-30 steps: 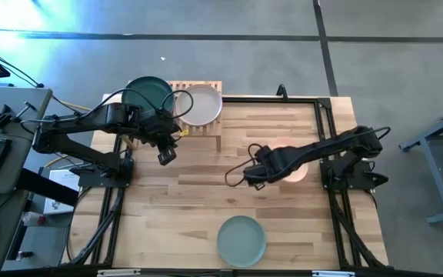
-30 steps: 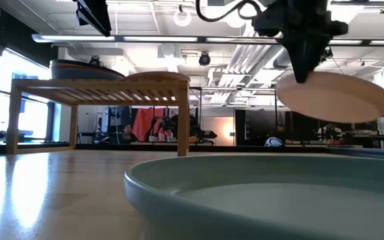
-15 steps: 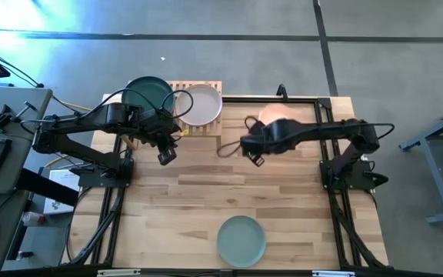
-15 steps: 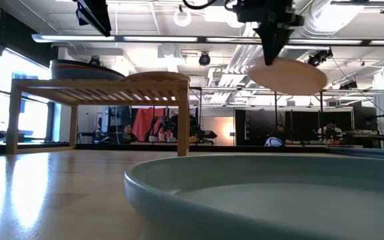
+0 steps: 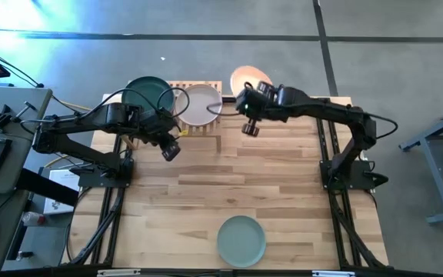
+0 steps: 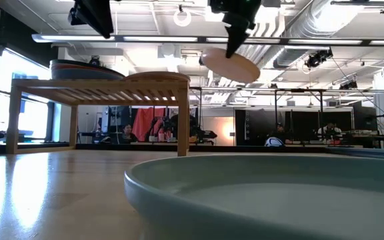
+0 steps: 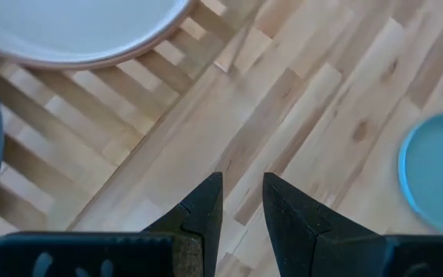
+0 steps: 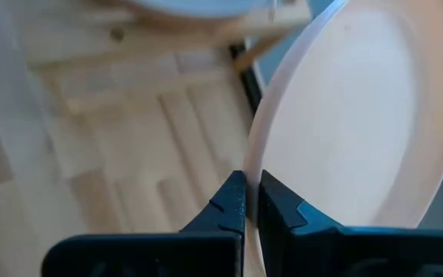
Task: Place and stack plates onto a shelf
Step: Stack the white plate on the gray plate
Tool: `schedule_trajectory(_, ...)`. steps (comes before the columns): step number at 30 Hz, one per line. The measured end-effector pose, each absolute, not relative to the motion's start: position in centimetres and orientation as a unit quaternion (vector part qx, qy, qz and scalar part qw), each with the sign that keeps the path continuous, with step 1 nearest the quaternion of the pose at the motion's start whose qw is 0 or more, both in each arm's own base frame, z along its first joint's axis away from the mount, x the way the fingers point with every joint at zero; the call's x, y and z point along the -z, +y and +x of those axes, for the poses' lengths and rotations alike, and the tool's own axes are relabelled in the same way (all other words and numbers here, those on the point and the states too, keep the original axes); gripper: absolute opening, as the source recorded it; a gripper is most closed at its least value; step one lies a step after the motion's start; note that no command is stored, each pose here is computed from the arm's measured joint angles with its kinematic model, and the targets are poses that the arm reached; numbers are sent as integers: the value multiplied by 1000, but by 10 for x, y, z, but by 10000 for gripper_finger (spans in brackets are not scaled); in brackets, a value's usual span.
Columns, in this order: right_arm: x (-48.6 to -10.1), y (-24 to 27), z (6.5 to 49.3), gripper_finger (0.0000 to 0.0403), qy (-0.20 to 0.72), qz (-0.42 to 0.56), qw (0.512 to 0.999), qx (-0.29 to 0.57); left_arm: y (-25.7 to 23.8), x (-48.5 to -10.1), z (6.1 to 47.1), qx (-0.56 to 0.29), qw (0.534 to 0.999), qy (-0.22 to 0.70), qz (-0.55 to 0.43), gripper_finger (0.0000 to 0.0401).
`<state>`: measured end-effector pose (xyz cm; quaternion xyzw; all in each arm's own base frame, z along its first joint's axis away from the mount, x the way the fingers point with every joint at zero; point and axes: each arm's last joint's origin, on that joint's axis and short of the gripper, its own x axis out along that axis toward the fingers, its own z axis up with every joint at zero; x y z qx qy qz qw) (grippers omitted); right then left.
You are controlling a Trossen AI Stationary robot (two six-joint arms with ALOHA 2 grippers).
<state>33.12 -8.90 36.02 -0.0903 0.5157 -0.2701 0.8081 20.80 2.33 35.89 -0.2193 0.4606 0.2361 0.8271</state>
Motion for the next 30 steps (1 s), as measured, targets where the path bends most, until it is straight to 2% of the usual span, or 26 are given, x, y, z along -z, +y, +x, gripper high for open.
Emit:
schedule_trajectory(9,-372,-125,338,0,461,-172,846,205,25,-359,208,-299,805,428,-281,85)
schedule_trajectory(16,-381,-134,345,0,408,-254,864,146,26,-359,208,-336,792,405,-311,85)
schedule_trajectory(24,-391,-132,355,0,332,-363,869,47,26,-359,207,-360,774,384,-351,85)
schedule_trajectory(30,-384,-129,361,0,323,-402,857,-9,26,-359,208,-371,766,376,-366,85)
